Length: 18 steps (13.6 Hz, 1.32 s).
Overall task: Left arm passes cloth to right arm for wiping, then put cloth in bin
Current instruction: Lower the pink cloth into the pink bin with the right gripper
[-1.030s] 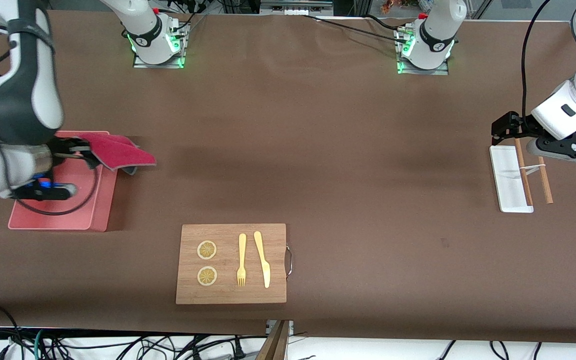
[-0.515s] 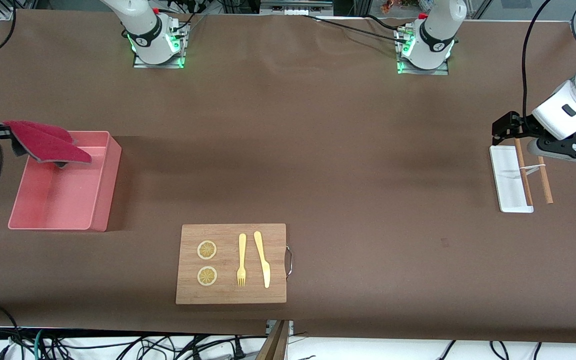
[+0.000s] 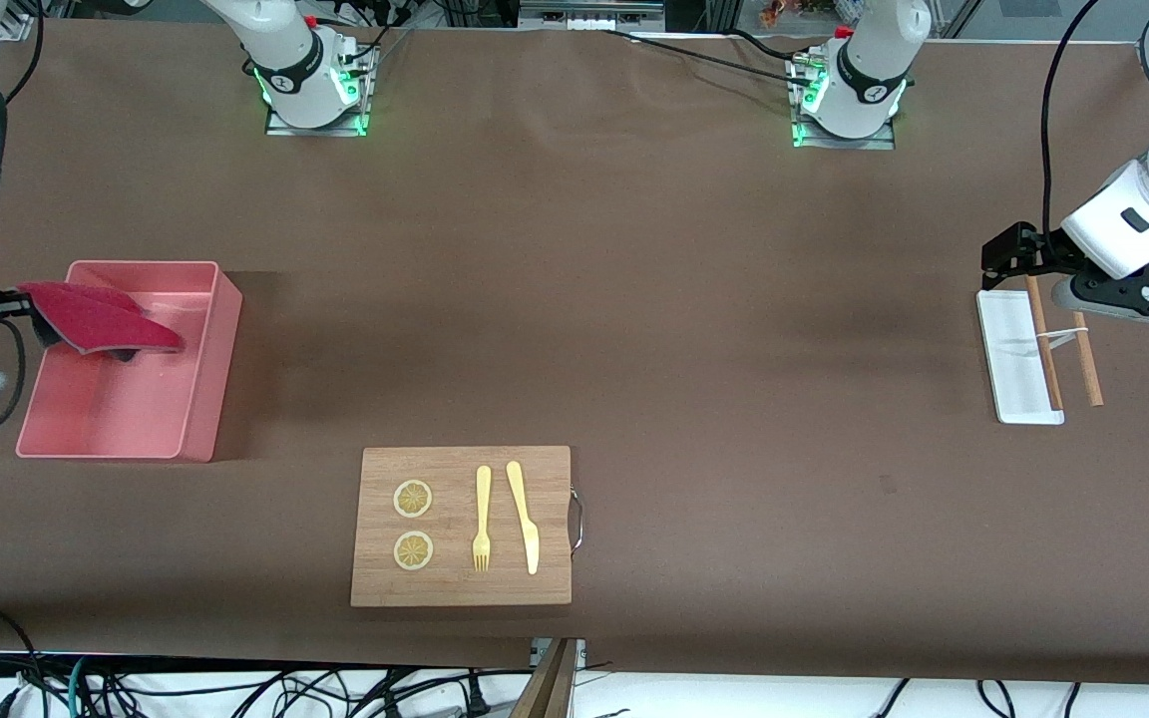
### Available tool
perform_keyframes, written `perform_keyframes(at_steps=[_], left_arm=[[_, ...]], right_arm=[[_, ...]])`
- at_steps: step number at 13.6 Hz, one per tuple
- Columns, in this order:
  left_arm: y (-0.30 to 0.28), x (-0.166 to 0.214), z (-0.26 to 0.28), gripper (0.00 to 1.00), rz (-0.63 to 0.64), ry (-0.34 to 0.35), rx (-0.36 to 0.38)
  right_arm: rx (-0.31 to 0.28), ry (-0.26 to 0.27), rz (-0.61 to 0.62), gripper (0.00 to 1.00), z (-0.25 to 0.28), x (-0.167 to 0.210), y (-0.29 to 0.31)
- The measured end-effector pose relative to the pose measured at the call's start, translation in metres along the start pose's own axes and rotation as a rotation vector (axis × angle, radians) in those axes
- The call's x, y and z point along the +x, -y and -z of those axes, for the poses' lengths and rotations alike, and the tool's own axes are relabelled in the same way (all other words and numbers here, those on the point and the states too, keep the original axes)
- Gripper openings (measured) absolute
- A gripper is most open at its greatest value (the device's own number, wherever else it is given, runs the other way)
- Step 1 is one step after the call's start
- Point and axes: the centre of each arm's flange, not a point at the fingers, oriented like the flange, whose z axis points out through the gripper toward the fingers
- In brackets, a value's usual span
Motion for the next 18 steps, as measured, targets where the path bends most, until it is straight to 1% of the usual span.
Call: perform_keyframes(at_steps=[2, 6, 7, 9, 12, 14, 15, 16, 18], left_arm=[[0.0, 0.0, 0.0, 1.0, 0.0, 0.0, 0.0], [0.0, 0.0, 0.0, 1.0, 0.0, 0.0, 0.0], [0.0, 0.0, 0.0, 1.0, 0.0, 0.0, 0.0], [0.0, 0.0, 0.0, 1.0, 0.0, 0.0, 0.0], [0.0, 0.0, 0.0, 1.0, 0.0, 0.0, 0.0], [0.0, 0.0, 0.0, 1.0, 0.0, 0.0, 0.0], [0.0, 0.0, 0.0, 1.0, 0.0, 0.0, 0.0], [0.0, 0.0, 0.0, 1.0, 0.0, 0.0, 0.0], [0.0, 0.0, 0.0, 1.0, 0.0, 0.0, 0.0]], right_arm=[[-0.005, -0.014, 0.007, 0.02, -0.026, 0.021, -0.002], [0.004, -0.053, 0.019, 0.02, -0.083, 0.057, -0.003], [0.014, -0.066, 0.022, 0.02, -0.093, 0.064, 0.0], [0.036, -0.092, 0.023, 0.02, -0.112, 0.078, 0.004], [0.038, -0.112, 0.043, 0.02, -0.134, 0.094, 0.017], [0.056, -0.127, 0.046, 0.02, -0.145, 0.101, 0.023], [0.065, -0.128, 0.045, 0.09, -0.148, 0.102, 0.024], [0.07, -0.13, 0.044, 0.19, -0.148, 0.102, 0.025], [0.081, -0.132, 0.043, 0.37, -0.141, 0.099, 0.026]])
